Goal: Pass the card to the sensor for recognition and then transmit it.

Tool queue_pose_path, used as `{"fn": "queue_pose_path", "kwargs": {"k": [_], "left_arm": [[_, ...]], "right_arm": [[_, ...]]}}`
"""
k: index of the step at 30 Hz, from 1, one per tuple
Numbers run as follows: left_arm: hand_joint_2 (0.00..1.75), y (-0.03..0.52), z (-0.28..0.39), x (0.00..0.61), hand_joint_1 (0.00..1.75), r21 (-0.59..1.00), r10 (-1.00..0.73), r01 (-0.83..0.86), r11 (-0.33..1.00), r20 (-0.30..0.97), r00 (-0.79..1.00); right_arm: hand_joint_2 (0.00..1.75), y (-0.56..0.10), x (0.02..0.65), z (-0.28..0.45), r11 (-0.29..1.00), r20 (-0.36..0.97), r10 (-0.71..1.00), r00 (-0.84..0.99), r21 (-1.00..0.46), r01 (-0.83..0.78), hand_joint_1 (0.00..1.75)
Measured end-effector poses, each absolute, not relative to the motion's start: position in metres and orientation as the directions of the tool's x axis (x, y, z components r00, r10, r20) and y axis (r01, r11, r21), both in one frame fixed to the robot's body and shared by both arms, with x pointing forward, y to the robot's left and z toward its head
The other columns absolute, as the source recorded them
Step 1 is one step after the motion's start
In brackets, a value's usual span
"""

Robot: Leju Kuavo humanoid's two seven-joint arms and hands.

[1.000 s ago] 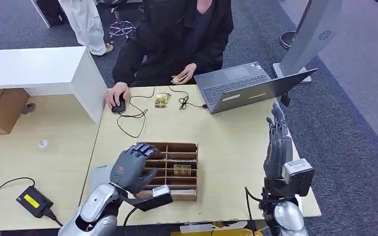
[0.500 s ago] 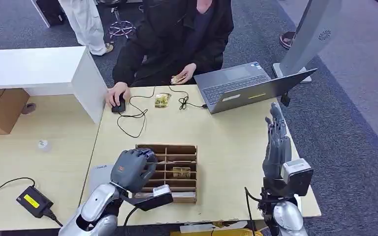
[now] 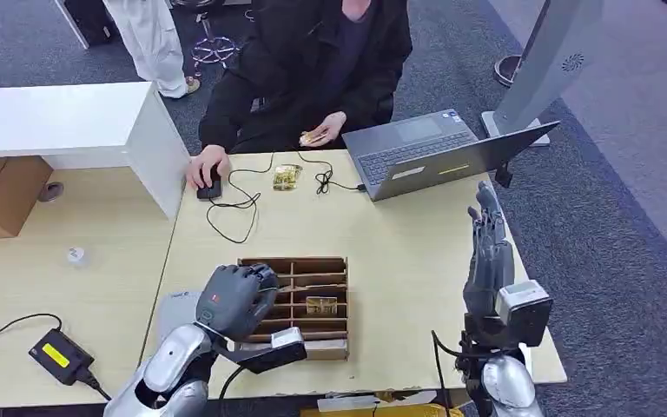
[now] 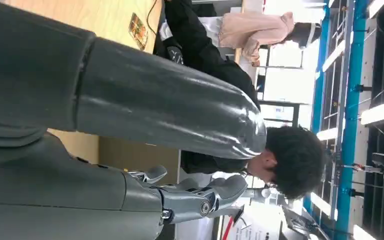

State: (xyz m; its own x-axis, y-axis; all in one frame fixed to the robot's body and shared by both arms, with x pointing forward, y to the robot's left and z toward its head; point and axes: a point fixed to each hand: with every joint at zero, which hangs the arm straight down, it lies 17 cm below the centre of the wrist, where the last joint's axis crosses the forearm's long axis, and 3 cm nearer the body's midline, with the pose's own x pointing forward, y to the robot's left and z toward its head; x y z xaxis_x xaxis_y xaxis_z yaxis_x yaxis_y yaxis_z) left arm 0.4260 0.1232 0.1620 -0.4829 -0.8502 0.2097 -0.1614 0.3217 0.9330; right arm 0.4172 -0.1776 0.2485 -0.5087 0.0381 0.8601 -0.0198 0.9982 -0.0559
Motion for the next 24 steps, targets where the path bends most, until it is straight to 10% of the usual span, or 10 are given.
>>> {"fn": "queue_pose_path", "kwargs": {"k": [24], "left_arm": [[1.75, 0.159, 0.267, 0.378, 1.75, 0.665, -0.792, -0.491, 0.563, 0.264, -0.551]], "right_arm": [[0.00, -0.186, 0.412, 0.240, 0.999, 0.867, 0.046, -0.497, -0.040, 0.022, 0.00]]}}
